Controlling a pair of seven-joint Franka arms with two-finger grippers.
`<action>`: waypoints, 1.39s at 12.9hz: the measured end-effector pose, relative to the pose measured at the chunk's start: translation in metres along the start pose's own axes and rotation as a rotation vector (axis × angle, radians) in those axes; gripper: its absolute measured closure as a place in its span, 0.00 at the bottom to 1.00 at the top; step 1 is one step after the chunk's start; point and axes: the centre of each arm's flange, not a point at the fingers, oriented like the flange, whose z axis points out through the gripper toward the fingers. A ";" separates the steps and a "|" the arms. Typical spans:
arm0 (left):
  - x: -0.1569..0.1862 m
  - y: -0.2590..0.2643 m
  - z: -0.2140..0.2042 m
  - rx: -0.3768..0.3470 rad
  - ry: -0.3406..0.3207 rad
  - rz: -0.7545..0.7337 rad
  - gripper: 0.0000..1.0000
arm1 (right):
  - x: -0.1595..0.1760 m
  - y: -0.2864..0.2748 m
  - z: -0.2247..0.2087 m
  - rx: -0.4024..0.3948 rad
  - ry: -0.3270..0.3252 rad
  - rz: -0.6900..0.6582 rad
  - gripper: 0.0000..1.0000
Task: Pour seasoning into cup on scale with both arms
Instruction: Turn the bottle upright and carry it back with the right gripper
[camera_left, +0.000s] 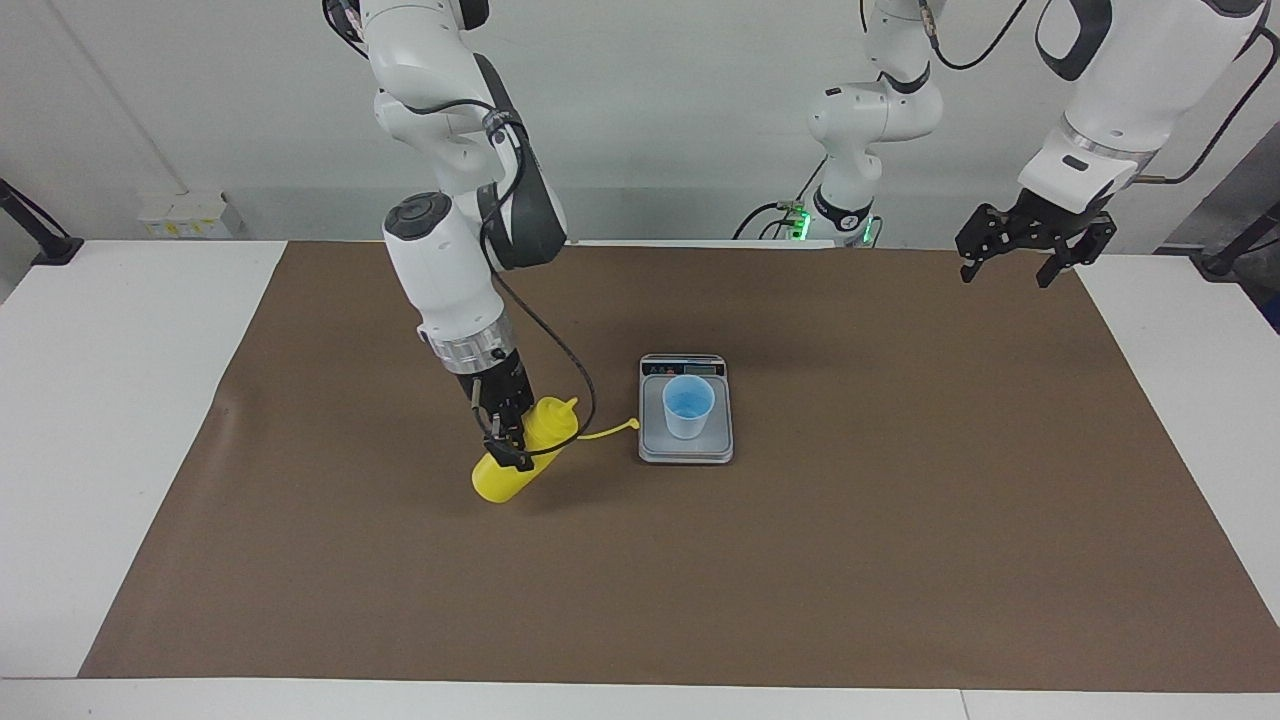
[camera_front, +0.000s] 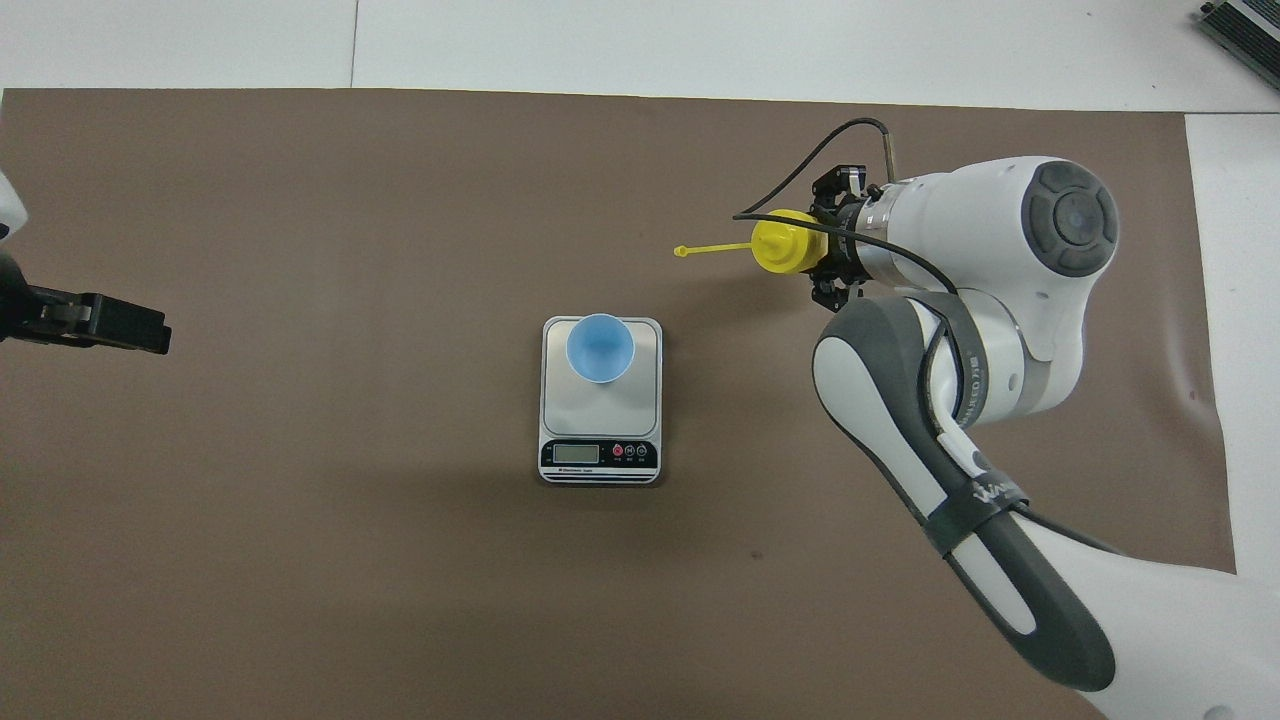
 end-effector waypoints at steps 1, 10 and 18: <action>0.000 0.000 0.000 0.000 0.000 0.000 0.00 | 0.011 0.004 0.000 -0.046 -0.008 -0.069 0.48; 0.000 -0.001 0.000 0.000 -0.001 -0.002 0.00 | 0.206 0.067 -0.033 -0.279 -0.346 -0.320 0.48; 0.000 -0.002 0.000 0.000 -0.001 -0.003 0.00 | 0.318 0.129 -0.005 -0.359 -0.528 -0.185 0.48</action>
